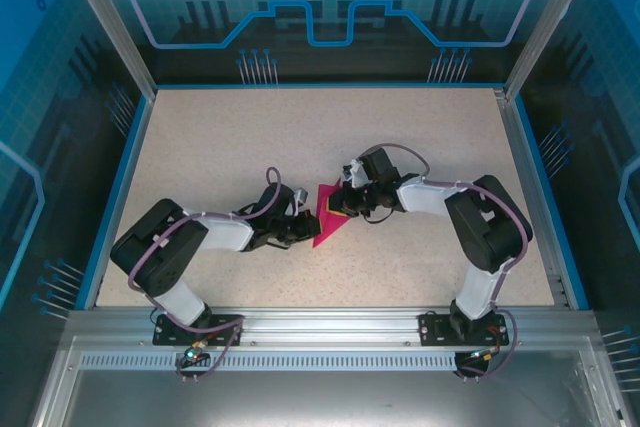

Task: Fold a paper plane with a square sheet of paper (pick it up from the middle)
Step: Fourth fold the wing at the center of the table.

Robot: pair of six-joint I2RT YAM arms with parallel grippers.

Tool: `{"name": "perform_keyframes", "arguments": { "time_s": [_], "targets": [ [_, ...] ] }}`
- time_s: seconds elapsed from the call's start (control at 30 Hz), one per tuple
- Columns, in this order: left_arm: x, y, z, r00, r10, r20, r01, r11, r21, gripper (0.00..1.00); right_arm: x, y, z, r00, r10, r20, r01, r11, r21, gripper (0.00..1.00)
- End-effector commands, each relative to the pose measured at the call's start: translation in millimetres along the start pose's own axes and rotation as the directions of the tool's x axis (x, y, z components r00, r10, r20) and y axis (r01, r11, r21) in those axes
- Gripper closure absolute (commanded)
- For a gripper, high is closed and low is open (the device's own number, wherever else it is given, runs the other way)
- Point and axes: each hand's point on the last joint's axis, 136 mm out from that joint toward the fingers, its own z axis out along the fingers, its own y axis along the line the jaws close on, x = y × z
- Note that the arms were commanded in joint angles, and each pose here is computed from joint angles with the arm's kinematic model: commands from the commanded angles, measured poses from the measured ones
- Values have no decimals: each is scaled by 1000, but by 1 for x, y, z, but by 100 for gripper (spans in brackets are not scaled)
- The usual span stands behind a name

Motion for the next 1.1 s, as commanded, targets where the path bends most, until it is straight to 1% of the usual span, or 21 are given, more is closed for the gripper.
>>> {"name": "perform_keyframes", "arguments": {
  "time_s": [0.0, 0.2, 0.37, 0.47, 0.53, 0.73, 0.83, 0.97, 1.07],
  "targets": [
    [2, 5, 1, 1000, -16, -27, 16, 1000, 13, 92, -2, 11, 8, 1000, -10, -16, 10, 999, -33, 88],
    [-1, 5, 3, 999, -19, -46, 20, 999, 31, 91, -4, 13, 13, 1000, -11, -22, 11, 999, -40, 88],
    [-4, 3, 2, 999, -17, -41, 18, 999, 34, 90, -6, 8, 19, 1000, 2, -25, -3, 1000, -22, 88],
    [-5, 2, 0, 999, -8, -39, 9, 1000, 29, 86, -8, 6, 21, 1000, 9, -24, -9, 1000, -18, 88],
    [-6, 3, -3, 1000, -1, -29, 1, 1000, 14, 81, -8, 4, 22, 1000, 11, -23, -12, 1000, -11, 88],
    [-5, 3, -8, 999, 32, -22, -32, 999, -10, 70, -8, 2, 23, 1000, 19, -23, -19, 1000, -2, 88],
    [-2, 5, -7, 998, 48, -39, -49, 998, -28, 68, -8, 2, 24, 999, 21, -26, -21, 1000, -5, 88],
    [3, -1, -5, 995, 88, -55, -90, 995, -32, 68, -9, 4, 23, 1000, 19, -23, -19, 1000, -7, 88],
    [4, 3, -5, 993, 107, -57, -111, 991, -76, 68, -9, 4, 23, 1000, 20, -24, -21, 1000, -7, 88]
  ]
}}
